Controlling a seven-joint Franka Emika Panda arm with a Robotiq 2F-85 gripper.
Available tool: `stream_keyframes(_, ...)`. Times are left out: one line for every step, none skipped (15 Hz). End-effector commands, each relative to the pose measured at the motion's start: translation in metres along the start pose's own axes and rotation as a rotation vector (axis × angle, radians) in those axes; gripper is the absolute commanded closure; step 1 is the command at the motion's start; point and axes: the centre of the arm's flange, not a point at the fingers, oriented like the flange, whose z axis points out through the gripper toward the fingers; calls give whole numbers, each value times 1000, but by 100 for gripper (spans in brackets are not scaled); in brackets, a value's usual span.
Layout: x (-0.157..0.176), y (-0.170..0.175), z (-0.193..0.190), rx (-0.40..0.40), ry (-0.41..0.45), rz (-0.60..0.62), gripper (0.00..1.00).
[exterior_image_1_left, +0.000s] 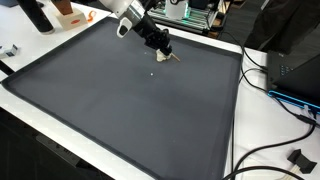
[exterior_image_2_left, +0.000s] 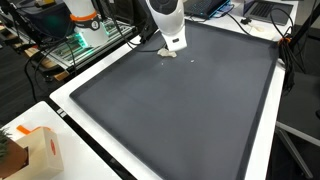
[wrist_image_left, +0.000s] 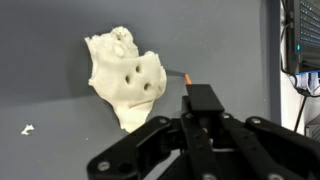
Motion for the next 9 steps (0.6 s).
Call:
stream_keyframes(-8,-5,-2,-14,37,51,97)
stream_keyframes(-9,-8,-5,-22,43,59,97)
stream_keyframes(-10,-11,-7,-33,49,63,97)
stream_keyframes(-11,-14,-10,-43,59,69,97)
stream_keyframes(-12,-18,-12,-56,65,74,97)
stream_keyframes(-14,-22,-15,-70,74,77,97)
stream_keyframes(-16,-26,-18,-85,79,82,97)
stream_keyframes(-18,-32,-22,-102,89,84,97)
stream_keyframes(-19,-37,-25,-124,94,85,97)
